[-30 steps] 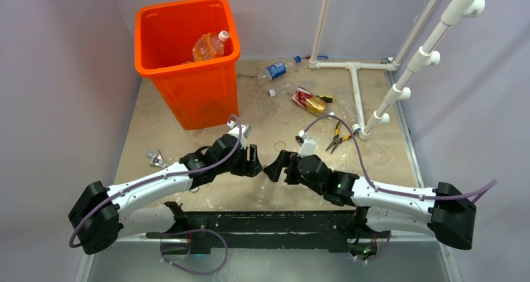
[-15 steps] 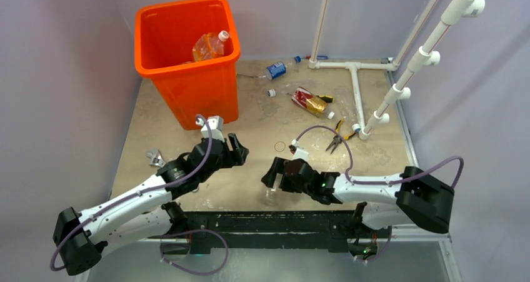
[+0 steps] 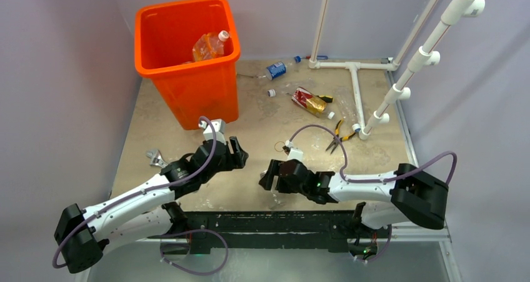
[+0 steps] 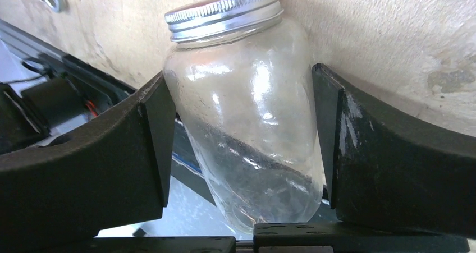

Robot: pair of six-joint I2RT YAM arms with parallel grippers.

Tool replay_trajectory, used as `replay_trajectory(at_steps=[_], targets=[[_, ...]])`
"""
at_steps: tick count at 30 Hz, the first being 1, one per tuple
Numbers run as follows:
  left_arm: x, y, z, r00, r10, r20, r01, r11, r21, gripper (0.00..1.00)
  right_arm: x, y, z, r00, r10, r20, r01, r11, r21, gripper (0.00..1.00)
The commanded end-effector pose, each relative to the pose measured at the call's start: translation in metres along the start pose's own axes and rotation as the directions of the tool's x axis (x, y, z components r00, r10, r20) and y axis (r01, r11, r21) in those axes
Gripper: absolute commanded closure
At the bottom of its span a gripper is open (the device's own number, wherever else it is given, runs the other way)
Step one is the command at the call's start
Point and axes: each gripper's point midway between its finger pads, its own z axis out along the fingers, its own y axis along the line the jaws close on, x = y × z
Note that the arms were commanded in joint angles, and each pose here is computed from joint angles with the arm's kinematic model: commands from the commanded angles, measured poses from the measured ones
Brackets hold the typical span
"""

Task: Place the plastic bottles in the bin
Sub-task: Pick up the plastic bottle at the center of the board.

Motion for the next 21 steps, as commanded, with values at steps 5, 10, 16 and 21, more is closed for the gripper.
replay_trajectory(at_steps=[5, 10, 16, 21], targets=[[-0.035, -0.042, -0.007, 0.996, 0.061, 0.059, -0.068, 0.991, 0.119, 0.36, -0.023, 0.026, -0.030, 0.967, -0.222, 0.127, 0.234, 0.968, -0.090, 0.35], [-0.073, -0.064, -0.020, 0.983, 0.095, 0.159, -0.120, 0.980, 0.159, 0.36, -0.053, 0.062, -0.067, 0.910, -0.242, 0.336, 0.340, 0.900, -0.273, 0.43], [-0.132, -0.105, -0.050, 0.928, 0.164, 0.334, -0.254, 0.936, 0.245, 0.35, -0.076, 0.081, -0.104, 0.813, -0.215, 0.541, 0.467, 0.796, -0.385, 0.48], [-0.178, -0.146, -0.100, 0.814, 0.129, 0.567, -0.399, 0.833, 0.382, 0.32, -0.090, 0.102, -0.137, 0.683, -0.207, 0.701, 0.622, 0.669, -0.408, 0.50]])
